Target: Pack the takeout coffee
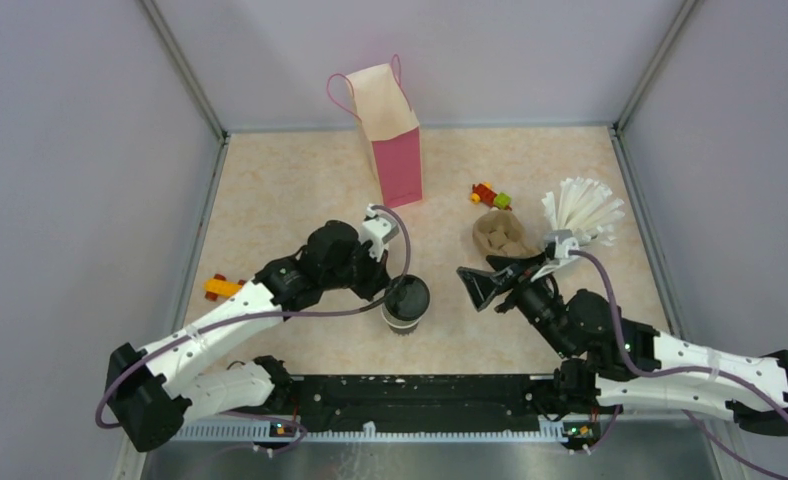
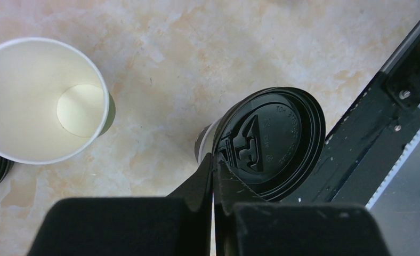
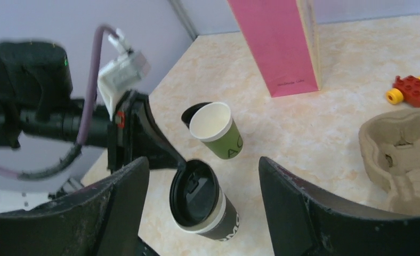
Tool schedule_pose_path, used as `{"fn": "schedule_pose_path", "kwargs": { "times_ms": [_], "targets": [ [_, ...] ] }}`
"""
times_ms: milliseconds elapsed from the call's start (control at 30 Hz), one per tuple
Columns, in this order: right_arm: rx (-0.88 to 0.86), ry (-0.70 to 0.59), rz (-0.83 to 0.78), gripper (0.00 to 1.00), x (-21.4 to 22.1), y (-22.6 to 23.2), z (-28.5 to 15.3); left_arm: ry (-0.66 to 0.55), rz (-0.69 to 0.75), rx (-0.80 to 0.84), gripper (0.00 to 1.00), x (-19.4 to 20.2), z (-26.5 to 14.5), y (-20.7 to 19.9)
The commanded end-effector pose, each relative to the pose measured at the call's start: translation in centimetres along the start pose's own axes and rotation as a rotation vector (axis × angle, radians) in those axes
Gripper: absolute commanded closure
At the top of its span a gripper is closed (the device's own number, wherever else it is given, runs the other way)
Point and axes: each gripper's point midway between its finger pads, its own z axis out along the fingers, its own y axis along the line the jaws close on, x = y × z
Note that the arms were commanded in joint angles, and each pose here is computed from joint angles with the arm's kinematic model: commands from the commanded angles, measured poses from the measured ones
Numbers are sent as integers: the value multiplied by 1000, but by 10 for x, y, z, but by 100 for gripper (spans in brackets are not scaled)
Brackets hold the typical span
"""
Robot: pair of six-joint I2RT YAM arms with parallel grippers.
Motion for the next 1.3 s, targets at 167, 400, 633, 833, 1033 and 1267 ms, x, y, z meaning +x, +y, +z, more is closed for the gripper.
{"fn": "schedule_pose_path", "kwargs": {
  "times_ms": [167,400,633,833,1033,1267],
  "targets": [
    [-595,-260,-370,6,5,82,-16,-253,-146,43,100,-83,-43,-25],
    [-707,-437,-622,6,10,93,-26,-338,-269,192,100,-122,-79,-29],
    [-639,-573,-777,6,-1,82,-26,-371,-407,495,100,-133,-107,-26],
    [-568,-628,-886,6,-13,84,-15,-332,-388,746,100,-129,-122,-54],
    [-591,-682,-938,7,-23,107,-7,-292,-413,880,100,-116,-130,-67],
    [-613,-710,-1008,4,-26,133,8,-284,-420,873,100,-111,-130,-69]
  ]
}}
